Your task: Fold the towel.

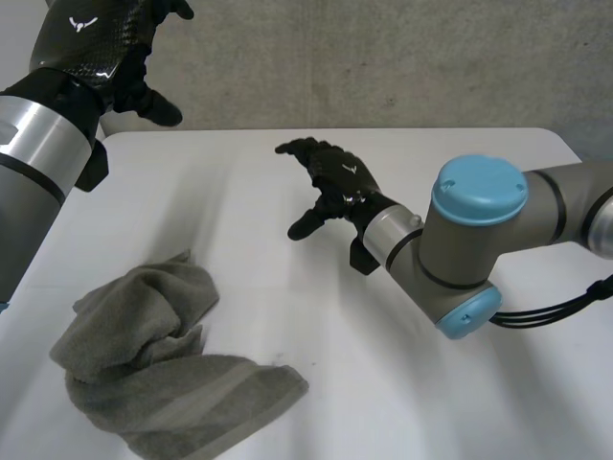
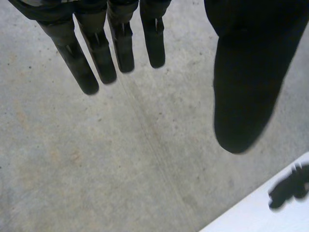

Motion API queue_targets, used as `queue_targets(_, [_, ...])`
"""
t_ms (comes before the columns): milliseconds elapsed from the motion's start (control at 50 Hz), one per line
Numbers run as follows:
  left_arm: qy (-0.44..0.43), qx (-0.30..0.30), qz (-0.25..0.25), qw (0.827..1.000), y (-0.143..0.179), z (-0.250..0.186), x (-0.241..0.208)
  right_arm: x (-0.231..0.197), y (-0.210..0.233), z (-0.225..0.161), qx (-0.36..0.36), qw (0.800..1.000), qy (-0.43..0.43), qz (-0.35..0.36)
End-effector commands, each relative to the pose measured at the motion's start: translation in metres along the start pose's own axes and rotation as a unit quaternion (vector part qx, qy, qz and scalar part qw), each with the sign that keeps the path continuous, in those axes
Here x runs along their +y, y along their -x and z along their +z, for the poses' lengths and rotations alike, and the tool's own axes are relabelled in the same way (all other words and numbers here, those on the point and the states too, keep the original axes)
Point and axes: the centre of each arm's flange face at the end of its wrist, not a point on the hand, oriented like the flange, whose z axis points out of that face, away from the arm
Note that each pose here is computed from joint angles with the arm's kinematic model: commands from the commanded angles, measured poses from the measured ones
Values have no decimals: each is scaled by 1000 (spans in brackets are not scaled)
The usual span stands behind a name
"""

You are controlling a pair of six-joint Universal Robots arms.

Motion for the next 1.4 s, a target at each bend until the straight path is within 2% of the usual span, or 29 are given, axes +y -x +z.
queue_targets(20, [64, -15, 63, 996, 14, -7, 13, -18, 14, -10, -4, 997, 10, -72])
queue_targets(40, [85, -22, 86, 992, 20, -9, 18, -18, 17, -13, -3, 996, 21, -86])
queue_targets(100, [107, -26, 105, 988, 26, -12, 24, -14, 19, -21, 3, 992, 52, -111])
queue_targets(200, [187, -29, 157, 969, 41, -28, 51, -2, 37, -36, -8, 985, 100, -140])
queue_targets(380, [259, -21, 164, 952, 54, -43, 88, 23, 59, -64, -30, 972, 167, -160])
queue_targets(420, [292, -15, 157, 943, 57, -48, 109, 35, 73, -75, -47, 969, 184, -160])
queue_targets(540, [335, 1, 152, 930, 54, -57, 131, 54, 93, -91, -72, 962, 212, -159])
queue_targets(640, [365, 23, 167, 916, 50, -65, 145, 75, 110, -106, -96, 952, 241, -160])
queue_targets(880, [376, 34, 168, 911, 46, -72, 151, 92, 114, -111, -107, 946, 259, -162])
queue_targets(1020, [376, 40, 166, 911, 42, -72, 152, 109, 109, -104, -114, 939, 259, -196])
queue_targets(1400, [383, 63, 161, 907, 28, -74, 159, 98, 101, -92, -83, 947, 220, -218])
